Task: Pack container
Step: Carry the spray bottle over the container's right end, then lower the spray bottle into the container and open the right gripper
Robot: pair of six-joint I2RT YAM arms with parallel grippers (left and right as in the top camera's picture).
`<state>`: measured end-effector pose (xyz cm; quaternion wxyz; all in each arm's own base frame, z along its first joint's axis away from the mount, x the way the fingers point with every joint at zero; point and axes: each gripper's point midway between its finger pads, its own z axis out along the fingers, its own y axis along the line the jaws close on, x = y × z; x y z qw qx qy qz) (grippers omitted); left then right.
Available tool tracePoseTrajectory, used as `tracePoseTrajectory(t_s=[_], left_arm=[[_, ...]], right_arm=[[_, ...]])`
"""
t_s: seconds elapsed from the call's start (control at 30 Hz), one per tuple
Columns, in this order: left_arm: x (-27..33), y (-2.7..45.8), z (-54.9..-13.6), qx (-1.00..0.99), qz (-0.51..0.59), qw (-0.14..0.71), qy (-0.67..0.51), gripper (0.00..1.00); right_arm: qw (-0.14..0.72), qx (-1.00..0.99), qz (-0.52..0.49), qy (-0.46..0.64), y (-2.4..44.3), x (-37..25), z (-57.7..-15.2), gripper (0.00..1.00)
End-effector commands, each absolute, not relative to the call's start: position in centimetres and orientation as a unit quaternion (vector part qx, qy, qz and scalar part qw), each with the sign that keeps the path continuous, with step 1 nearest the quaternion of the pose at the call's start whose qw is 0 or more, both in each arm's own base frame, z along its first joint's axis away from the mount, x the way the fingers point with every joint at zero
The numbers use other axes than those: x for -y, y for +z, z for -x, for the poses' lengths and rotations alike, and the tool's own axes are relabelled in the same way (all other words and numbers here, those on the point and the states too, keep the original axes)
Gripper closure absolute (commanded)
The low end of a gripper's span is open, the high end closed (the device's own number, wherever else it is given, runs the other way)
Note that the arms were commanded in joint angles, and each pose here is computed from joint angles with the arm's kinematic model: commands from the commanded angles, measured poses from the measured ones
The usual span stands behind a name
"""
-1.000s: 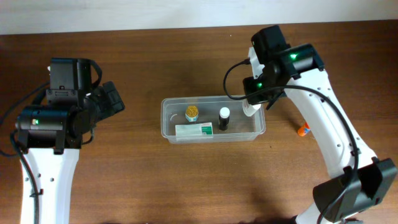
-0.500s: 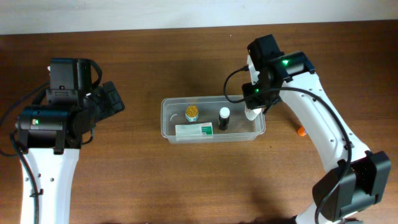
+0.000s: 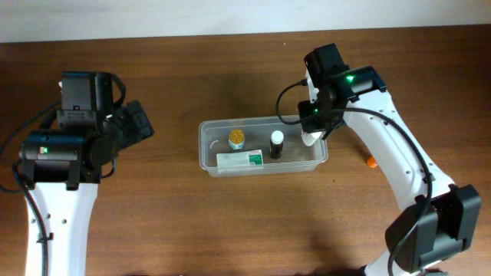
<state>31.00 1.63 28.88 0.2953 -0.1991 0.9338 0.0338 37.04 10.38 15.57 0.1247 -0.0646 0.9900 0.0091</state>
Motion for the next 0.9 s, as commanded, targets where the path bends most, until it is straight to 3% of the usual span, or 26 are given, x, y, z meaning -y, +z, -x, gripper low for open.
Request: tracePoseTrajectory(t_s=[0.0, 0.87], left_arm=[[-2.0, 29.4, -30.9, -0.929, 0.206, 0.303, 0.039, 0.01], [-2.0, 29.4, -30.9, -0.929, 0.206, 0.303, 0.039, 0.01]], right_arm=[[0.132, -0.989, 0.059, 0.001, 15.6, -10.5, -37.3, 0.84], [0.127, -0.990, 0.065, -0.002, 12.7, -10.6, -37.6, 0.84]])
